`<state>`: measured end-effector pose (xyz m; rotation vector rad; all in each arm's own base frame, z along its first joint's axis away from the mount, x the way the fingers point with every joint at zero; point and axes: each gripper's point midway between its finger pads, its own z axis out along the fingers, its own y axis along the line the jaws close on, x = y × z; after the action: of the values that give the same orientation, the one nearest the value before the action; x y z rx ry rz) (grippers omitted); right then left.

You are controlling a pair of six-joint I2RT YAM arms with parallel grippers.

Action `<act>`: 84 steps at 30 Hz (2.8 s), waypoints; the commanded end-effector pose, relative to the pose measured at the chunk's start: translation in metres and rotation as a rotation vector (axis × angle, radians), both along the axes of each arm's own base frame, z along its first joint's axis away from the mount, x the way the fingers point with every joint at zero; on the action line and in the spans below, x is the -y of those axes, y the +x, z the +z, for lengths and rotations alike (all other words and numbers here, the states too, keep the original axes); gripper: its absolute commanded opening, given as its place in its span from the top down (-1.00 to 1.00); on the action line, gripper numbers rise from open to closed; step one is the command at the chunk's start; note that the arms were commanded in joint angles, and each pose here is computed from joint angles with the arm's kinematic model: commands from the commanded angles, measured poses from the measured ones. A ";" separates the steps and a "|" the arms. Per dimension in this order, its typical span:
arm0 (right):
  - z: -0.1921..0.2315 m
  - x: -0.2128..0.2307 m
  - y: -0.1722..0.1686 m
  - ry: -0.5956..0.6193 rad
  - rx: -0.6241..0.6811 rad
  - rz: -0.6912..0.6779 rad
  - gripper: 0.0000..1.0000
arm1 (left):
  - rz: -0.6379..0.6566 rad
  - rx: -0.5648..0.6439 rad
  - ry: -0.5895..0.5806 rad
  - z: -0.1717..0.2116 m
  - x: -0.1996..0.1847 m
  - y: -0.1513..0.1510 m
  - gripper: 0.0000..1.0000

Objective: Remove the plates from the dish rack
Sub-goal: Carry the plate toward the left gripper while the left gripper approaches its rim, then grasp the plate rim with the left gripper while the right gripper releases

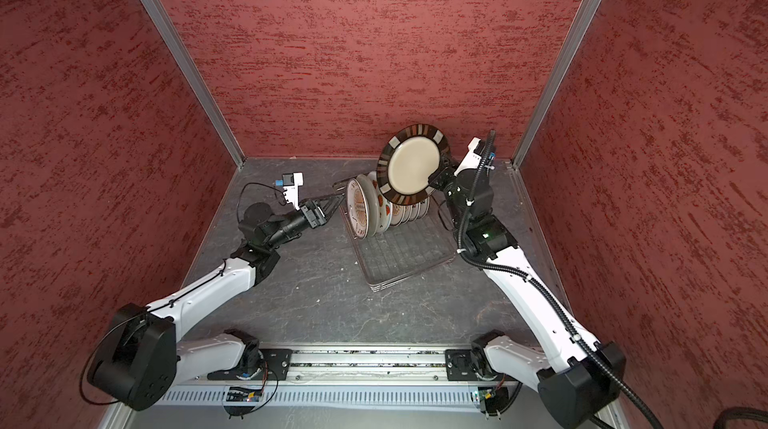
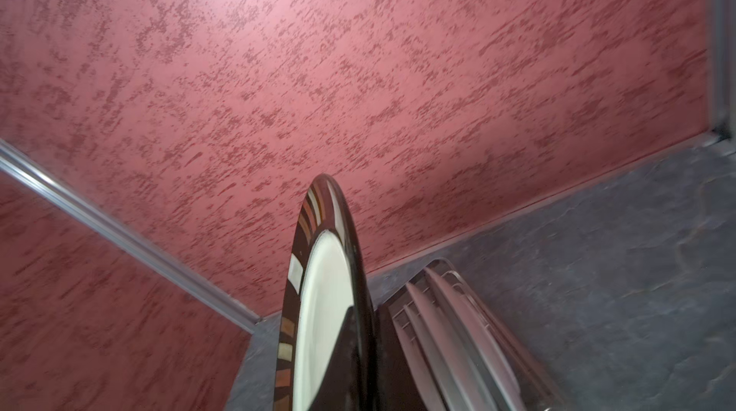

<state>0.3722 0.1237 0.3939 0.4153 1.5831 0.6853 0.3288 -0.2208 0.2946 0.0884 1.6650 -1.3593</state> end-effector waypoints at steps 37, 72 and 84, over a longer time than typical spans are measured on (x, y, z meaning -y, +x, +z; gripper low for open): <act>0.013 -0.051 0.013 0.386 0.117 0.375 1.00 | -0.126 -0.305 -0.101 -0.015 0.053 0.041 0.55; 0.016 -0.094 -0.015 0.164 0.324 0.668 -0.98 | -0.078 -0.287 -0.163 0.017 0.004 0.047 1.00; 0.007 -0.071 -0.025 -0.081 0.310 0.518 -0.98 | 0.030 -0.263 -0.198 0.027 -0.040 0.034 1.00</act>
<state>0.3451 0.1996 0.4144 -0.1388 1.3709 1.1506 0.3686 -0.1901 0.2662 -0.3553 1.9128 -1.5584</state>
